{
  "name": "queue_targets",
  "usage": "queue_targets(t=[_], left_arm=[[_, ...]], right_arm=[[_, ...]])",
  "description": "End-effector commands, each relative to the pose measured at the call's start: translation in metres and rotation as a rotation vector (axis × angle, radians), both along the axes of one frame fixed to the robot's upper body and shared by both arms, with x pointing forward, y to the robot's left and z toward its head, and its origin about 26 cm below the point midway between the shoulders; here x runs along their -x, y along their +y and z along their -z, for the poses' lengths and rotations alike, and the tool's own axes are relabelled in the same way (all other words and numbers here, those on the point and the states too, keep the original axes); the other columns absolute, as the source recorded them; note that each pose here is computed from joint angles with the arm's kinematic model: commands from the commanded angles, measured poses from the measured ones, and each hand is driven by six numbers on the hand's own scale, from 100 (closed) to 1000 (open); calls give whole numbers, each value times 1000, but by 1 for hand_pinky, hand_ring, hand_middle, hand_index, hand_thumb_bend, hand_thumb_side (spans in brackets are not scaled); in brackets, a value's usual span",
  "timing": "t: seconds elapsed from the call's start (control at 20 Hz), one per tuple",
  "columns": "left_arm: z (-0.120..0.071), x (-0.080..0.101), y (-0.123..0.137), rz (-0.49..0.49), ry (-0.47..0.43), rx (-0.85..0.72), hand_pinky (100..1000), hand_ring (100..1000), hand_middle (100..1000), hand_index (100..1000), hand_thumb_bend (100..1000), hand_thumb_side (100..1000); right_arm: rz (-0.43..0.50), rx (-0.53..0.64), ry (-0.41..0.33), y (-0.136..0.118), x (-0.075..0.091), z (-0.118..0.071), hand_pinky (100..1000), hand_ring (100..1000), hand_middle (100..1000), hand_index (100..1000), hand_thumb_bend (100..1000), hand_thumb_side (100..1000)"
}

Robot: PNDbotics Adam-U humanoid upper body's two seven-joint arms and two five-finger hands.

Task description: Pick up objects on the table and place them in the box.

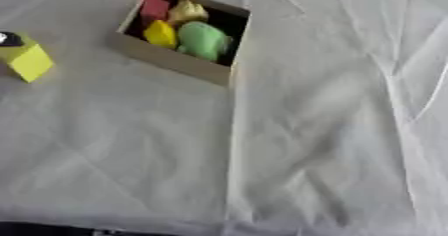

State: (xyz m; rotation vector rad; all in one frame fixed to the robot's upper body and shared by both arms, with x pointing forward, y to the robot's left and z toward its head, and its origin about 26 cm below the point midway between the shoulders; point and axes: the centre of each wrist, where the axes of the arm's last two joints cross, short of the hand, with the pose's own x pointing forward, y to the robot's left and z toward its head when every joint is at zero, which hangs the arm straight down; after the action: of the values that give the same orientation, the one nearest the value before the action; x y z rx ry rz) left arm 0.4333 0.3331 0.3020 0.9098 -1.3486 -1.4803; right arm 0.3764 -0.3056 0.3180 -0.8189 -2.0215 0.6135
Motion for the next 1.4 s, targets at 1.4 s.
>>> queue_targets(t=[1.4], left_arm=[[47, -39, 21, -343, 190, -56, 902, 931, 861, 859, 717, 490]], right_arm=[[39, -20, -26, -12, -1, -7, 797, 781, 639, 812, 100, 697]])
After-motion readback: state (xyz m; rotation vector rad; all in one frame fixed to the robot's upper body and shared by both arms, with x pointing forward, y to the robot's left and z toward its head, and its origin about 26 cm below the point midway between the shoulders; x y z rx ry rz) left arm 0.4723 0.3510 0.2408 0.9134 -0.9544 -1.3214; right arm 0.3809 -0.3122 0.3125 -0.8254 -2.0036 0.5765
